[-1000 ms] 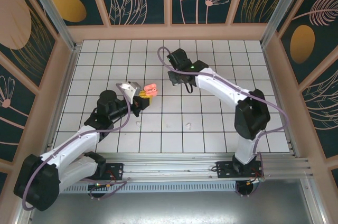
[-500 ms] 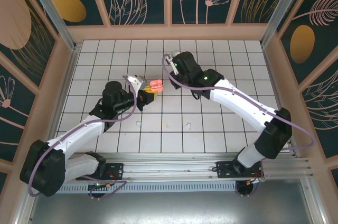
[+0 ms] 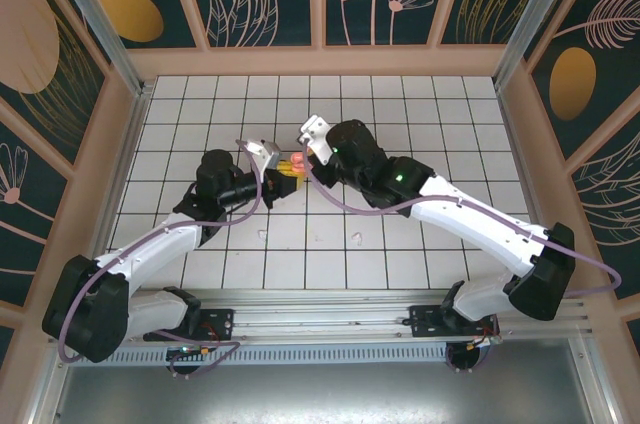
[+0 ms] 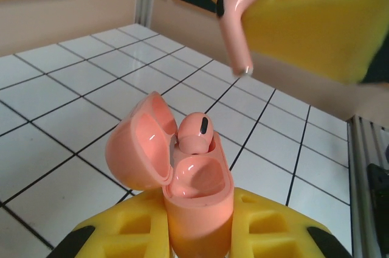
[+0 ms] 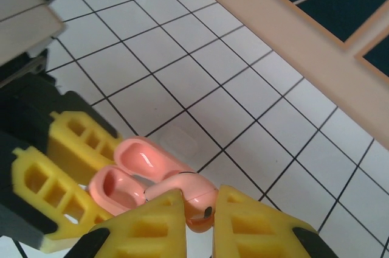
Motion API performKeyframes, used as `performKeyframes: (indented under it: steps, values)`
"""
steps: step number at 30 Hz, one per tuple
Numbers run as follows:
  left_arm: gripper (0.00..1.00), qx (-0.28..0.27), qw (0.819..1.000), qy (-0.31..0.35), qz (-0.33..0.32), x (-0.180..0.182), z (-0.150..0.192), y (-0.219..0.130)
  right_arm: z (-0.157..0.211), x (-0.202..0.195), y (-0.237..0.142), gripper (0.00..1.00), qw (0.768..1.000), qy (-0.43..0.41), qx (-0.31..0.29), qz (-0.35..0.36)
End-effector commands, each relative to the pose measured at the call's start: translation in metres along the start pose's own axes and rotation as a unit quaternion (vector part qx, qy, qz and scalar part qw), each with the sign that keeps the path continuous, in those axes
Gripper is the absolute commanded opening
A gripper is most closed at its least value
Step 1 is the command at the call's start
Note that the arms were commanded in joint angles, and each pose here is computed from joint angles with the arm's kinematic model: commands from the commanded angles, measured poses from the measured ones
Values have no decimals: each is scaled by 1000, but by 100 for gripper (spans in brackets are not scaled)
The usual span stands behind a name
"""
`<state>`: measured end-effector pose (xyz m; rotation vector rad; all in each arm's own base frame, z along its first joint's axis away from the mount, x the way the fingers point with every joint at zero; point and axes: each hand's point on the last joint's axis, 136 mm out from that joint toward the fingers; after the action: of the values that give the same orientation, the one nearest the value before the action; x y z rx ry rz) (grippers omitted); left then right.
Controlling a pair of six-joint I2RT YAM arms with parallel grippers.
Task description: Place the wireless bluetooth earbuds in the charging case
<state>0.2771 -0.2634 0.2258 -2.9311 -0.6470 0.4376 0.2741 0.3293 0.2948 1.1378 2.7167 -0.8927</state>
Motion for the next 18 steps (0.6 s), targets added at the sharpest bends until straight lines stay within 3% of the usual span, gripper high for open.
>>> performKeyframes:
  steps: [1, 18]
  values:
    - [0, -29, 999, 18, 28, -11, -19, 1, -13, 9, -6, 13, 999, -35, -29, -7]
    - [0, -41, 998, 26, 43, -20, -26, -4, 3, 17, 9, 13, 997, -81, 12, 3]
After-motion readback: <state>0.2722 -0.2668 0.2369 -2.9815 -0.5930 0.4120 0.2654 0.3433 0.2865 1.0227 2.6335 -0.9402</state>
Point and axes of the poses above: each hand's point on the last joint's axis, 136 mm out from that joint toward the fingers, its own y axis out along the fingers, its own x axis along the line the jaws close on, z = x × y
